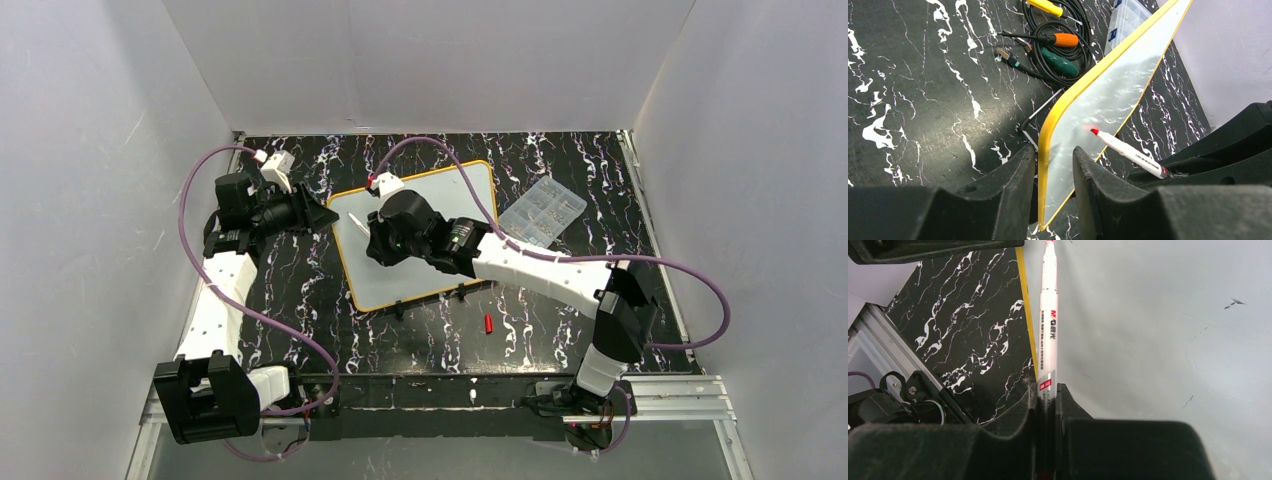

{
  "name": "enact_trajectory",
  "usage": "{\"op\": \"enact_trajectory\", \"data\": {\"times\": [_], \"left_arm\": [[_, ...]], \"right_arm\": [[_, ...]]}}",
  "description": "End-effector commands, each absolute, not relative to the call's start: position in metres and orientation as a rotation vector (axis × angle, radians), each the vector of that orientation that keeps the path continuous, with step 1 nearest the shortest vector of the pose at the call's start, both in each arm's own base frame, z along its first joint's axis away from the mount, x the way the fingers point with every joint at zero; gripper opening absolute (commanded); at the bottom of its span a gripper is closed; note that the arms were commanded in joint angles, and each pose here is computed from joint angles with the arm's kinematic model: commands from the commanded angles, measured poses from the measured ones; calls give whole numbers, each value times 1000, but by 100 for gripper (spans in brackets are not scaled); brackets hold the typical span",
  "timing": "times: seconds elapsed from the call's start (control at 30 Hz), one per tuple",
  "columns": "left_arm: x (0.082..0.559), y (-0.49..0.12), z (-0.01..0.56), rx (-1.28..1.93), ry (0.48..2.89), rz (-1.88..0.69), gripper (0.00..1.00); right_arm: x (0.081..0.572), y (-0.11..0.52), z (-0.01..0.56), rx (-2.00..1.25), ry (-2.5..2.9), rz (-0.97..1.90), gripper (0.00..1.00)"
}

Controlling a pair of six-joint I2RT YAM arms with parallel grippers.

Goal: Write a sentence on the whiteboard

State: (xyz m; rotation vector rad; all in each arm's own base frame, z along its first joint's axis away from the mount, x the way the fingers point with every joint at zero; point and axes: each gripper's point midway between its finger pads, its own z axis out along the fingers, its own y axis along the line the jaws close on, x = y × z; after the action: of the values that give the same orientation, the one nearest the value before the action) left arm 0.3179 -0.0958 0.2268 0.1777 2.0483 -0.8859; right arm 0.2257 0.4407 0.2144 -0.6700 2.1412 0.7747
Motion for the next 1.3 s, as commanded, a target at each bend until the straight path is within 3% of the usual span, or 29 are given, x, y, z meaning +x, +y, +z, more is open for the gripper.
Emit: {"op": "enact_trajectory", "data": {"times": [0.0, 0.6, 1.27], "left_arm": [[312, -95, 234, 208, 2024, -870, 29], [311, -94, 232, 236, 2014, -841, 5], [311, -93, 234, 238, 2006, -825, 1]], "right_arm": [[231, 456, 242, -668, 2064, 817, 1], [243, 462, 234, -630, 2107, 752, 1], [214, 448, 189, -716, 2250, 744, 1]]}}
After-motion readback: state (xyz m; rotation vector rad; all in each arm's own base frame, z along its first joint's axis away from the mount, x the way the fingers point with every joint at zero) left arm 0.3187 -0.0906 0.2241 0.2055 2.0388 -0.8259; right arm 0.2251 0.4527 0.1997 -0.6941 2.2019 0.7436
